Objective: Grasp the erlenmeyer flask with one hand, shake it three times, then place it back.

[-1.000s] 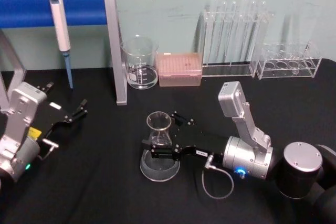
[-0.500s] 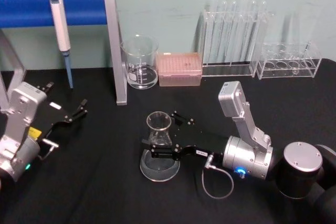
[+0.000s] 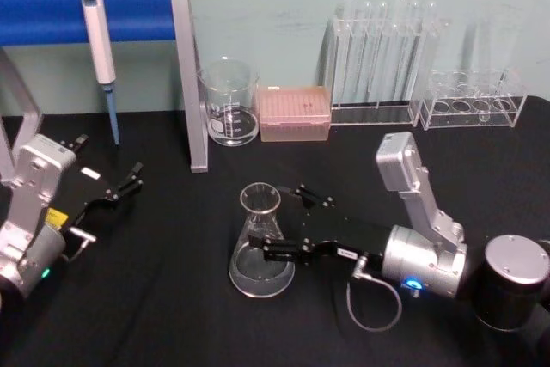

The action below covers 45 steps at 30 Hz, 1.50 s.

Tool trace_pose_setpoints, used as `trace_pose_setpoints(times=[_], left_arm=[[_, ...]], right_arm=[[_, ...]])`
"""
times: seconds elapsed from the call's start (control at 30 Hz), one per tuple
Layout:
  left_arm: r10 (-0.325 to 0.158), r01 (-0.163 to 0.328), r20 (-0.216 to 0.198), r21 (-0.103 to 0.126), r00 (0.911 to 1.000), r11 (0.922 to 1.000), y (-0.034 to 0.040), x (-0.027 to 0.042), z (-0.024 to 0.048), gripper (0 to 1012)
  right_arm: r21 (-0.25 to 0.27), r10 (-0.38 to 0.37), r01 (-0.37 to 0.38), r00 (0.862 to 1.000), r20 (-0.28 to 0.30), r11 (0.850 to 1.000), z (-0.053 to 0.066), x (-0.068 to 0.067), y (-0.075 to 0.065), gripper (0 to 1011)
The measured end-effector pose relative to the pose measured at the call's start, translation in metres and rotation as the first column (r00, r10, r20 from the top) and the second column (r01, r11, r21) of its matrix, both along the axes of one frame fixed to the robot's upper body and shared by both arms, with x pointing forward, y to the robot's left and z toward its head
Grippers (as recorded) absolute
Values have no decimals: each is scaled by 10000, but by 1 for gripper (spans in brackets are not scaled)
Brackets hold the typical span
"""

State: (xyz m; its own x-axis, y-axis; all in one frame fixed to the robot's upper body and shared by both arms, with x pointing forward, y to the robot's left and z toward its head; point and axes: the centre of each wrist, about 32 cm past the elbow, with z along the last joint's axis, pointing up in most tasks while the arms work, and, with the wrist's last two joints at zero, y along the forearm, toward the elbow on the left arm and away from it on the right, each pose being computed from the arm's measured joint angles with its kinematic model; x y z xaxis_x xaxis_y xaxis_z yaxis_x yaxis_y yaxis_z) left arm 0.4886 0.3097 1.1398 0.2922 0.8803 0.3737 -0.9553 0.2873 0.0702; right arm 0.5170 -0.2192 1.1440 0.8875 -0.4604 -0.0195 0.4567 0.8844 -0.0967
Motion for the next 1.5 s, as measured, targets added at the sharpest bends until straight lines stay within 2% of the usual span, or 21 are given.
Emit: trace_pose_setpoints(times=[0.3,0.5,0.7,0.9,1.0,1.03,1.07,1.1,1.17,1.2,1.3,1.4,1.5], left_arm=[[-1,1,-1,0,10000,10000,0,0,0,1001],[-1,1,0,0,10000,10000,0,0,0,1001],[-1,1,0,0,10000,10000,0,0,0,1001],[-1,1,-1,-1,10000,10000,0,0,0,1001],[0,0,-1,0,10000,10000,0,0,0,1001],[-1,1,0,0,10000,10000,0,0,0,1001],[-1,1,0,0,10000,10000,0,0,0,1001],[-1,1,0,0,10000,10000,0,0,0,1001],[-1,1,0,0,10000,10000,0,0,0,1001],[-1,1,-1,0,10000,10000,0,0,0,1001],[-1,1,-1,0,10000,10000,0,0,0,1001],[-1,1,0,0,10000,10000,0,0,0,1001],[-1,1,0,0,10000,10000,0,0,0,1001]], right_arm=[[-18,-238,238,9991,-355,9997,75,-175,-209,1000],[-33,-865,864,9947,-555,9963,136,-299,-407,1000],[59,-1754,1757,9840,-307,9844,189,-323,-515,1000],[318,-2464,2457,9690,197,9688,250,-253,-553,1000],[494,-2905,2883,9558,448,9563,271,-209,-533,1000],[584,-3197,3165,9459,563,9468,275,-194,-516,1000],[584,-3197,3165,9459,563,9468,275,-194,-516,1000],[670,-3479,3437,9352,657,9367,275,-185,-491,1000],[718,-3738,3690,9246,729,9267,272,-179,-466,1000],[758,-3988,3934,9137,781,9162,264,-174,-437,1000],[782,-4305,4248,8989,816,9019,243,-167,-393,1000],[727,-4711,4662,8783,813,8817,186,-157,-315,1000],[678,-4944,4901,8659,759,8690,140,-145,-268,1000]])
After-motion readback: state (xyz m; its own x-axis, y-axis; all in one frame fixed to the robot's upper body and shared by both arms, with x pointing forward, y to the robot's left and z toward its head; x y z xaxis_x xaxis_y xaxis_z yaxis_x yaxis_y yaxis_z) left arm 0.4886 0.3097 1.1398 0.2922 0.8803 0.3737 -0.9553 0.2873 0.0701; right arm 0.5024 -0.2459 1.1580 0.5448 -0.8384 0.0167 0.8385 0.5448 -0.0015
